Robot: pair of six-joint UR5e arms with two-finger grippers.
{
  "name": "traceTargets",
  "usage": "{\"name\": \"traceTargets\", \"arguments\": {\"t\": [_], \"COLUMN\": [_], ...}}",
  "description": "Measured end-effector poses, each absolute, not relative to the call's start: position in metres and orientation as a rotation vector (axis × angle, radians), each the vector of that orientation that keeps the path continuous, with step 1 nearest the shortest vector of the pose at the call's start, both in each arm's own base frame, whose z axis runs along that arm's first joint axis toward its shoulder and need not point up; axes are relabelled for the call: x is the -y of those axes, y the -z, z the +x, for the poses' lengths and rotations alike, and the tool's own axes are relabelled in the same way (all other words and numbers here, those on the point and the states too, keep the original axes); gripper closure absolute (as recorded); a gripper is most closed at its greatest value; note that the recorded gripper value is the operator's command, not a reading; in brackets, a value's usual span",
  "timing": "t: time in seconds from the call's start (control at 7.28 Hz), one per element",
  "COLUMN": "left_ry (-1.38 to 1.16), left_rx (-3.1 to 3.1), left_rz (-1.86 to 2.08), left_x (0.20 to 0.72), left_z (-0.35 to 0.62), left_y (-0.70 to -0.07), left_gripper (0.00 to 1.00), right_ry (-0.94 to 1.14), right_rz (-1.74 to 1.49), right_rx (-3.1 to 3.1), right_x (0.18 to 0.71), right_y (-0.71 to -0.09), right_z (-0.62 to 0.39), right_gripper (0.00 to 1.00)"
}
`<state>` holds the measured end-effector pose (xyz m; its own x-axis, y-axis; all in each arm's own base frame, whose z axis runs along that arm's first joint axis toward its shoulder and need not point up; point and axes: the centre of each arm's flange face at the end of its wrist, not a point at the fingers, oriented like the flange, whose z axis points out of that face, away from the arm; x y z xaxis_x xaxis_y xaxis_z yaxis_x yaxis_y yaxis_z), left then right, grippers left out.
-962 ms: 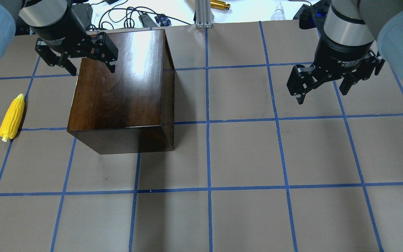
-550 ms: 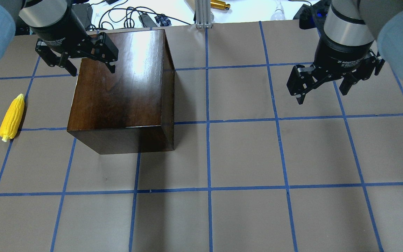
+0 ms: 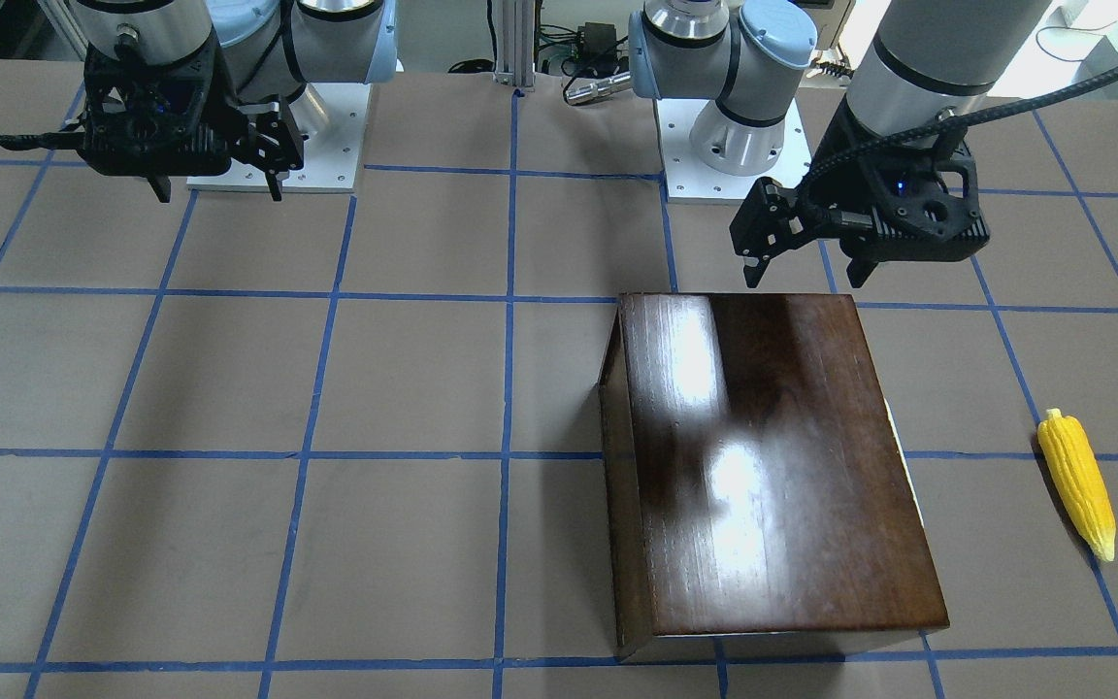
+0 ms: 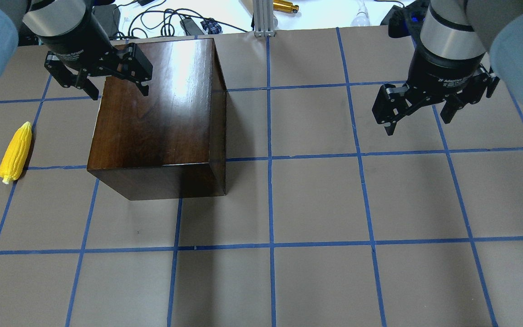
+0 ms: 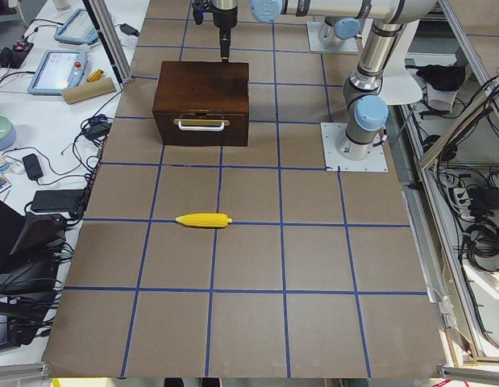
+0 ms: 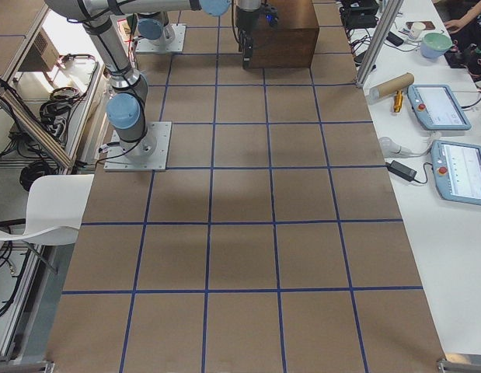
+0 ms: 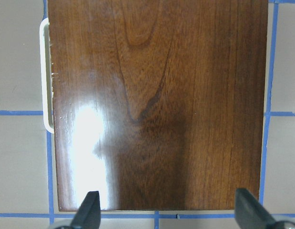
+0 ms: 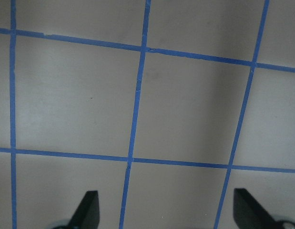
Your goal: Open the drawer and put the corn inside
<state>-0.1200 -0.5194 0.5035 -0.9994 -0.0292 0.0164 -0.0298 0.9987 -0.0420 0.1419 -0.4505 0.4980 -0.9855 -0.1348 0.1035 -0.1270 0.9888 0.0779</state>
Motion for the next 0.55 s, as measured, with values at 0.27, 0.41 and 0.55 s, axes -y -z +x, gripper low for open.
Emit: {"name": "traceTargets", "arguments": {"t": [0.27,0.41,0.55], "left_ry": [-0.065,-0.067,-0.069], "left_rx": [3.126,3.127,3.129], "left_rz": [0.046,0.041,0.038], "left_x": [0.5195,0.5199,0.5207], "left_z": [-0.1189,-0.1174,-0.1155], "left_y": [-0.5032,-0.5038,-0.5045], "left_gripper": [0.0,0.0,0.0], "right_ry": [0.108,0.108,0.109], "right_rz": [0.2,0.2,0.2], "right_rx": [3.024,3.024,3.024], "right_x": [0.4505,0.4507,0.4507], "right_y": [-0.498,-0.4979,-0.4978], "right_z": [0.142,0.142,0.142], "right_gripper": [0.0,0.0,0.0]}}
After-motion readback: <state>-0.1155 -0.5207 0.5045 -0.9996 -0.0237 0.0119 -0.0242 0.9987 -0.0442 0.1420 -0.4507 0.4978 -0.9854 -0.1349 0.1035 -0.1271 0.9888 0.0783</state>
